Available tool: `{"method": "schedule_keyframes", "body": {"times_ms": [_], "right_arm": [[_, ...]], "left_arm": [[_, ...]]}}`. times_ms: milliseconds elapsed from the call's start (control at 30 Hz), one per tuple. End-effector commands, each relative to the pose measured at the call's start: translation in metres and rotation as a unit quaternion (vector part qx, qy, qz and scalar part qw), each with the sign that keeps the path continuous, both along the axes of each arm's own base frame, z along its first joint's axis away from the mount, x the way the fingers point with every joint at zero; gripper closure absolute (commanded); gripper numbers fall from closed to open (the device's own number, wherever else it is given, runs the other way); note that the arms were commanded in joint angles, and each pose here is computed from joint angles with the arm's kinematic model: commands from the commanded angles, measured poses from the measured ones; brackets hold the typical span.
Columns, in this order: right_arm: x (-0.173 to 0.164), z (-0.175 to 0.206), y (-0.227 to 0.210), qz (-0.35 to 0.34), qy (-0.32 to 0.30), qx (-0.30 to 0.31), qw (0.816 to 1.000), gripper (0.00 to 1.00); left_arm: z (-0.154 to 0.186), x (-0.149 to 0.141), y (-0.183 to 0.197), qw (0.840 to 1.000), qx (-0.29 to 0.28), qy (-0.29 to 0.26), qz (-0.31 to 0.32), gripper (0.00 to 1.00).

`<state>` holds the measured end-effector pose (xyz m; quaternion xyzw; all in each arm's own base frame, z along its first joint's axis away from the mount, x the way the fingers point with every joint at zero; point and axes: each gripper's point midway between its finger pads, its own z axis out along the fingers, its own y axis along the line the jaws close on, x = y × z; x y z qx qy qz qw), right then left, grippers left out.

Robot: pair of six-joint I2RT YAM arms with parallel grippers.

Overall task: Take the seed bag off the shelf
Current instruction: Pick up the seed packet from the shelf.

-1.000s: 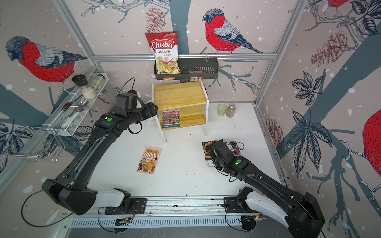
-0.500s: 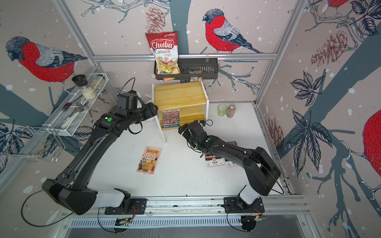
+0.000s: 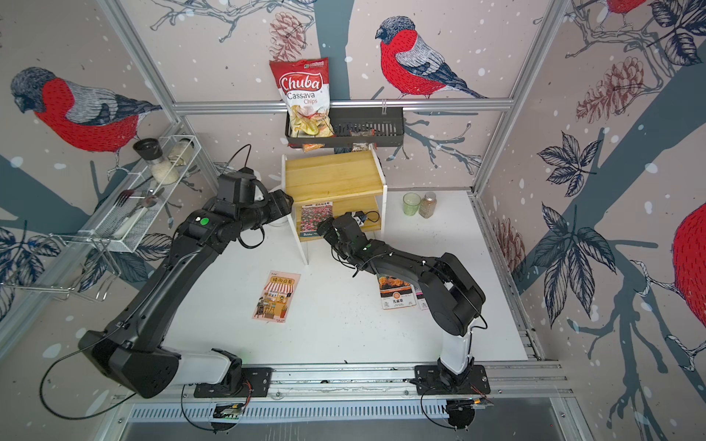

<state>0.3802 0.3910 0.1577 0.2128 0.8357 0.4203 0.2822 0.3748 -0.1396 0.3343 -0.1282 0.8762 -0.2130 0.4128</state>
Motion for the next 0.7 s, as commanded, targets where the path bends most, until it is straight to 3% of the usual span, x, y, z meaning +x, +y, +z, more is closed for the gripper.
{"method": "schedule_keyframes", "body": {"times_ms": [0,200,667], "right_arm": [[0.008,-0.005,0.001,-0.024,0.005,0.000,1.000,0.04],[0.007,-0.022,-0.005,-0.036,0.024,-0.024,0.999,0.32],[-0.013,-0.018,-0.042,-0.055,0.028,-0.033,0.998,0.38]], "left_arm": [[-0.007,-0.002,0.003,1.000,0.013,0.011,0.002,0.22],[-0.008,-0.004,0.004,1.000,0.016,0.011,0.002,0.22],[-0.012,-0.007,0.006,1.000,0.021,0.013,0.002,0.21]]}}
